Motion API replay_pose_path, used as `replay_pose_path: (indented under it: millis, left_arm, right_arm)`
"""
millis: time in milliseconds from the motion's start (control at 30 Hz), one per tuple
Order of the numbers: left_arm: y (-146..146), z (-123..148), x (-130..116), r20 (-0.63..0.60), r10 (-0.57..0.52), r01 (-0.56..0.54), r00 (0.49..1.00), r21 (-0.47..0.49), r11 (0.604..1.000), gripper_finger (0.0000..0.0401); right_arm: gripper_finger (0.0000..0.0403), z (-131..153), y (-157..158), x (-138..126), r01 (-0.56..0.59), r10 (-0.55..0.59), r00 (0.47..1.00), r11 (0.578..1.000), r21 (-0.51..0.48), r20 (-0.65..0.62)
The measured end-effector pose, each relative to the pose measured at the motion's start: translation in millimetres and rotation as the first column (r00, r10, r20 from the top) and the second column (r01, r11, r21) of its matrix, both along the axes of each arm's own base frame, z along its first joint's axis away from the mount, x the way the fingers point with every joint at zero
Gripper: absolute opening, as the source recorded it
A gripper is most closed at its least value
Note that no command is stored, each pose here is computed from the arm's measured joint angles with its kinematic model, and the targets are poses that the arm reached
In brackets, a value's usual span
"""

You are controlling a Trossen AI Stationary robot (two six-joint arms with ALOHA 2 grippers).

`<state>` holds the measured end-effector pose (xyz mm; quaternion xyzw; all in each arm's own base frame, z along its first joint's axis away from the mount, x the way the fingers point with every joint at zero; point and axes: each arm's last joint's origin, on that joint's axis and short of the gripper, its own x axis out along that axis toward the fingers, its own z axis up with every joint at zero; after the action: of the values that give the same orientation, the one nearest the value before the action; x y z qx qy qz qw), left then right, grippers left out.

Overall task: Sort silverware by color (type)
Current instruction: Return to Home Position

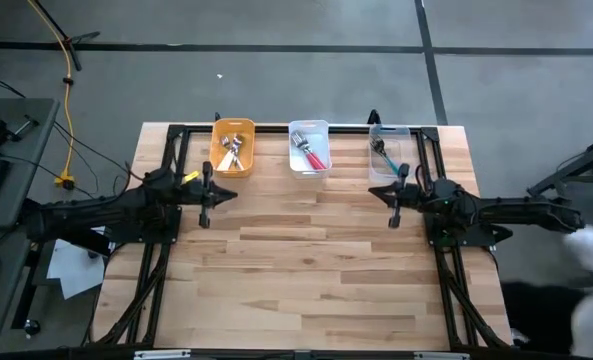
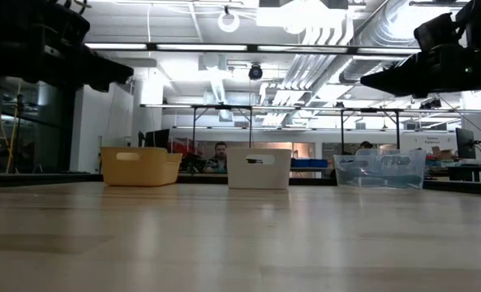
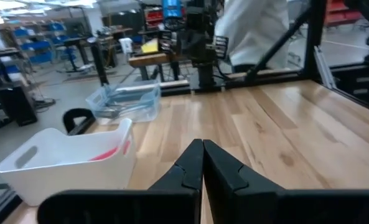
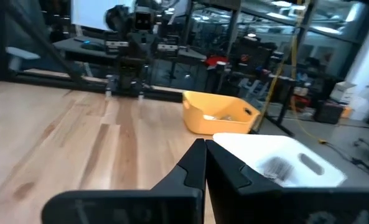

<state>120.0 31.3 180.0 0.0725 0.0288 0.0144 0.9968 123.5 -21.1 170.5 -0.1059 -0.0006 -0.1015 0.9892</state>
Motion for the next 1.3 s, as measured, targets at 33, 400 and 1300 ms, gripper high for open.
replay_pose_path:
  millis: [33, 400, 1300]
  left_arm:
    - [-1, 1, -1, 0.007, 0.012, -0.012, 1.000, 0.000, 1.000, 0.0001]
    - [-9, 1, -3, 0.073, 0.103, -0.104, 0.992, 0.017, 0.994, 0.0000]
    - [-17, -10, -24, 0.084, 0.178, -0.178, 0.980, -0.012, 0.984, 0.0000]
  right_arm:
    - [0.0000, 1, 0, -1, 0.014, -0.014, 1.000, 1.000, -0.006, 0.004]
    - [0.0000, 3, -1, -3, 0.035, -0.035, 0.999, 0.999, -0.027, 0.029]
    - [0.0000, -1, -2, -29, 0.104, -0.105, 0.994, 0.993, 0.053, 0.027]
